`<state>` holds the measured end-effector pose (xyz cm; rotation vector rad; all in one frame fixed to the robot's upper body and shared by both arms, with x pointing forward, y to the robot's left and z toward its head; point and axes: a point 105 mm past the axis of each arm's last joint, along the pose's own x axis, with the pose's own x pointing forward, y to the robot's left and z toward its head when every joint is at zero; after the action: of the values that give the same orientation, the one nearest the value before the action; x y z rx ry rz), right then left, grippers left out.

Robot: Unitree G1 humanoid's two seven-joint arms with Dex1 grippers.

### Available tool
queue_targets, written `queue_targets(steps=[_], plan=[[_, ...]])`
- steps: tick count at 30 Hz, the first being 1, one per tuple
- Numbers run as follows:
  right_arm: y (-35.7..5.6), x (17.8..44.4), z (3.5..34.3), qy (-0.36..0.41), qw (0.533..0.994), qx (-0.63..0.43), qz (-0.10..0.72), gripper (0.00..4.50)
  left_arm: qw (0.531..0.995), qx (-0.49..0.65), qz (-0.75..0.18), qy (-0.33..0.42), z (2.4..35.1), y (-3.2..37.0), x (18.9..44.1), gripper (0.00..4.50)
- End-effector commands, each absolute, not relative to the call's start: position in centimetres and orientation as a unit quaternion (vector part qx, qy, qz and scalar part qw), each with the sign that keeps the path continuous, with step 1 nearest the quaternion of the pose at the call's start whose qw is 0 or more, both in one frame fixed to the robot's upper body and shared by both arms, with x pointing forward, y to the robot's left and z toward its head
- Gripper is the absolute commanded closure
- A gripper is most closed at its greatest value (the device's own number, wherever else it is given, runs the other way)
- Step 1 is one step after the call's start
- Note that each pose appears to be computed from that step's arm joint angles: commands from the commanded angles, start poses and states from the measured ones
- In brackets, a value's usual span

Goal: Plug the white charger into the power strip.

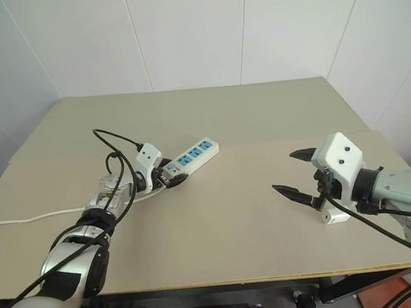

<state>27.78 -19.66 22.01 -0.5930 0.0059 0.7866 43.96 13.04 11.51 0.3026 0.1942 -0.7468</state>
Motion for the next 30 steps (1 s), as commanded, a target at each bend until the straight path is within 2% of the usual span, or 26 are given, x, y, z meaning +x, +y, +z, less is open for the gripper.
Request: queue_targets(steps=[1, 9, 10, 13, 23, 27, 30], plan=[[-19.7, 27.2, 23.4, -0.019, 0.88, -0.302, 0.366, 0.0, 0.917, 0.154, -0.356, 0.09, 12.0, 12.8, 44.4, 0.02], [-20.4, 26.7, 23.2, -0.008, 0.884, -0.308, 0.352, 0.0, 0.92, 0.127, -0.357, 0.106, 10.7, 11.8, 44.2, 0.02], [-20.5, 26.7, 23.3, -0.007, 0.885, -0.308, 0.35, 0.0, 0.92, 0.123, -0.357, 0.105, 10.7, 11.6, 44.2, 0.41], [-20.7, 26.7, 23.3, -0.006, 0.887, -0.308, 0.345, 0.0, 0.919, 0.115, -0.364, 0.101, 10.8, 11.1, 44.1, 1.17], [-21.0, 26.2, 22.7, 0.002, 0.891, -0.305, 0.337, 0.0, 0.889, 0.126, -0.436, 0.064, 11.9, 10.1, 42.8, 1.19], [-20.9, 26.1, 22.7, 0.002, 0.892, -0.301, 0.336, 0.0, 0.877, 0.122, -0.463, 0.038, 12.9, 9.9, 41.4, 1.19], [-20.8, 25.9, 22.5, 0.003, 0.891, -0.301, 0.341, 0.0, 0.863, 0.133, -0.486, 0.043, 12.3, 9.5, 39.2, 1.19]])
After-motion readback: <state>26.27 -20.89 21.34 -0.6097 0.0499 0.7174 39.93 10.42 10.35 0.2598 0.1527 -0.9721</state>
